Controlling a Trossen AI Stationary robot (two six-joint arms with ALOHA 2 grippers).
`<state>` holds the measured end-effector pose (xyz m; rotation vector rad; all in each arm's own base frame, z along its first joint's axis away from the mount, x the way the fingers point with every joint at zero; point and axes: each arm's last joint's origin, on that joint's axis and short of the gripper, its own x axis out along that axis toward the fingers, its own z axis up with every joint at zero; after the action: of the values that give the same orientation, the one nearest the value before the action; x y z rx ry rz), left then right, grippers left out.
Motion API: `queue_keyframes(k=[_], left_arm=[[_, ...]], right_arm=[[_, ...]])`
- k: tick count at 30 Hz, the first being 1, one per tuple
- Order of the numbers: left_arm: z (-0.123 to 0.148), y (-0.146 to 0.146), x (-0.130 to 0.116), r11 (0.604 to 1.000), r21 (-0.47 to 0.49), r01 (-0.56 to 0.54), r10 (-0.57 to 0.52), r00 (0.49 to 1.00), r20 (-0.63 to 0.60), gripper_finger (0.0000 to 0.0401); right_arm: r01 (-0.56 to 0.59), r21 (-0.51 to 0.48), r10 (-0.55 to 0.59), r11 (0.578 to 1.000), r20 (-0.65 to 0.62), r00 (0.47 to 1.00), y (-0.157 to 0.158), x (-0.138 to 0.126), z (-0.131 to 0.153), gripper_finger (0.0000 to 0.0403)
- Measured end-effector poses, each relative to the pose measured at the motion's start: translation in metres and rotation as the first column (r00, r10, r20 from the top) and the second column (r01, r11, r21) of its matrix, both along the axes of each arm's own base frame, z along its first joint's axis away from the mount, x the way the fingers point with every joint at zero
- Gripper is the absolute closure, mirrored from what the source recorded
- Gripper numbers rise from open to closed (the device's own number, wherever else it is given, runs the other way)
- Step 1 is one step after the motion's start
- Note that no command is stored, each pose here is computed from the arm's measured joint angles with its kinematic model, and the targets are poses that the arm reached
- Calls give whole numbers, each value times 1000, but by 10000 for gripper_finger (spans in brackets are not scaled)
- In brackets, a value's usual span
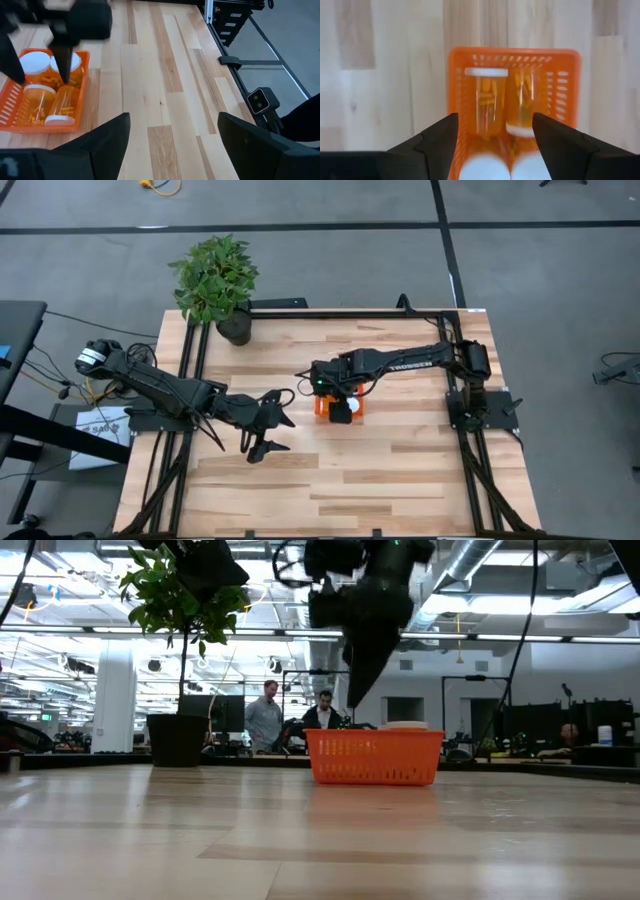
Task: Pick and place pill bottles into a basket
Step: Return to Home Position
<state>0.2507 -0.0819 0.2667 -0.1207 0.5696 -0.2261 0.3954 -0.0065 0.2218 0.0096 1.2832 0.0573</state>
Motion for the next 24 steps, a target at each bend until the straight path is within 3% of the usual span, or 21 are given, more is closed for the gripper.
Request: queue_keyframes(k=[4, 7, 9, 12, 15, 19, 21, 24], left_arm=[[9, 0, 1, 1000, -5, 1, -1, 1000, 25, 110], [32, 2, -4, 1000, -1, -1, 2, 996, 89, 110], [51, 5, -11, 1000, 7, -28, 26, 988, 155, 110], [84, 13, -31, 997, 5, -76, 71, 952, 298, 110], [116, 25, -62, 993, -24, -115, 113, 874, 473, 110], [138, 40, -107, 991, -46, -124, 125, 762, 635, 110], [137, 46, -124, 988, -66, -137, 145, 726, 673, 110], [124, 52, -140, 985, -84, -152, 167, 698, 697, 110]], right_arm=[[-15, -5, 15, 1000, -79, 997, 0, -5, 35, 152], [-9, -3, 9, 1000, -94, 996, -2, -14, 73, 152], [-4, -3, 4, 1000, -20, 1000, -3, -24, 108, 152], [15, -6, -14, 1000, 199, 980, -2, -51, 168, 152], [48, -5, -41, 999, 458, 888, 0, -89, 222, 152], [71, -41, -18, 997, 732, 681, 6, -149, 278, 152], [90, -57, -8, 994, 801, 598, 9, -175, 287, 152], [118, -64, -10, 991, 842, 539, 11, -203, 279, 152]])
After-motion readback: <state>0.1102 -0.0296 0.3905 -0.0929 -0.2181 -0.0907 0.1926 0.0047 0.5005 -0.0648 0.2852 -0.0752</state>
